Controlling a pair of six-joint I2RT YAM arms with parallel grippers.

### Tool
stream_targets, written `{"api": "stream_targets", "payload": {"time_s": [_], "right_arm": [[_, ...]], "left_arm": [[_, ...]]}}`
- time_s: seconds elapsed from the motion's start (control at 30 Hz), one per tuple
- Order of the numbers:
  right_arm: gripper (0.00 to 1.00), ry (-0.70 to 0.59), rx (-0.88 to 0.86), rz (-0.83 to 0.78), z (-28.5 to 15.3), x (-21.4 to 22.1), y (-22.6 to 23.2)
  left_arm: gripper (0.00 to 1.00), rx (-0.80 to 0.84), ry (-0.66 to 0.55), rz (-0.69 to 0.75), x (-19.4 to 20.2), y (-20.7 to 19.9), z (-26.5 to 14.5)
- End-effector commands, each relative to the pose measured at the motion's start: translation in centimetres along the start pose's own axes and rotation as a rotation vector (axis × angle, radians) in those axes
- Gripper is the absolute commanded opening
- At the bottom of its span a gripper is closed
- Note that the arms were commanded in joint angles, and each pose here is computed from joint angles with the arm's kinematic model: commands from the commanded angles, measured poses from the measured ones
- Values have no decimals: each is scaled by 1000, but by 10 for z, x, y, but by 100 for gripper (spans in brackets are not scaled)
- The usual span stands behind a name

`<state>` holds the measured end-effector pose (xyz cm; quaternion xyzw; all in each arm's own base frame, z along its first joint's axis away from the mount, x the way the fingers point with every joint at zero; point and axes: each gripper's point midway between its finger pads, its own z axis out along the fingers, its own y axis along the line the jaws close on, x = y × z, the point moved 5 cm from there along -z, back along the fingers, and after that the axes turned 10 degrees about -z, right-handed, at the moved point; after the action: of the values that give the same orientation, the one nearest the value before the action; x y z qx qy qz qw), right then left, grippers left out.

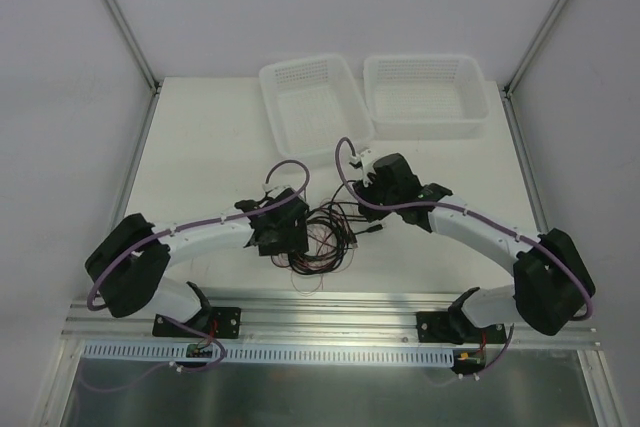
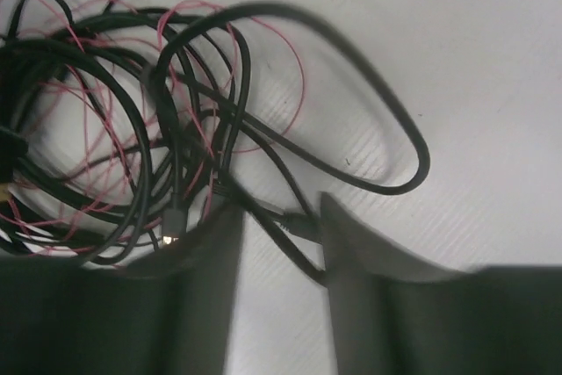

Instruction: Untangle the cables

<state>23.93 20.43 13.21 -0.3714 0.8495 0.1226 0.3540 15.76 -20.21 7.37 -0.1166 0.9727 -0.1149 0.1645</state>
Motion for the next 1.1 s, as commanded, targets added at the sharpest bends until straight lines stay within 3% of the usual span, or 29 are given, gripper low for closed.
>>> {"api": "stream_targets", "payload": {"time_s": [0.0, 0.03, 0.1, 0.13, 0.17, 0.2, 0.23, 0.47, 0.77, 0.97, 1.07], "right_arm": [[26, -99, -22, -45, -6, -29, 3], [17, -98, -19, -41, -11, -28, 3], [1, -146, 18, -39, -33, -33, 0], [1, -141, 29, -35, -43, -30, -1], [1, -157, 45, -32, -55, -31, -2], [1, -174, 95, -29, -68, -34, -9], [1, -229, 122, -27, -91, -40, -11], [1, -261, 341, 69, -181, -21, -38], [1, -186, 669, 386, -228, 33, -74], [1, -300, 687, 502, -265, 31, -68], [1, -326, 603, 498, -266, 22, -60]], "left_arm": [[66, -5, -64, -88, -8, -10, 16], [60, -15, -54, -88, -6, -10, 19], [35, -40, -42, -82, -4, -6, 24], [26, -45, -41, -74, -3, -4, 25], [8, -53, -44, -80, -5, 1, 25], [1, -54, -46, -84, -7, 3, 24], [0, -57, -47, -84, -9, 6, 23], [0, -70, -91, -123, -41, 36, 4], [0, -87, -188, -195, -66, 81, -35], [0, -93, -256, -259, -74, 110, -60], [0, 47, -286, -242, -77, 94, -81]]}}
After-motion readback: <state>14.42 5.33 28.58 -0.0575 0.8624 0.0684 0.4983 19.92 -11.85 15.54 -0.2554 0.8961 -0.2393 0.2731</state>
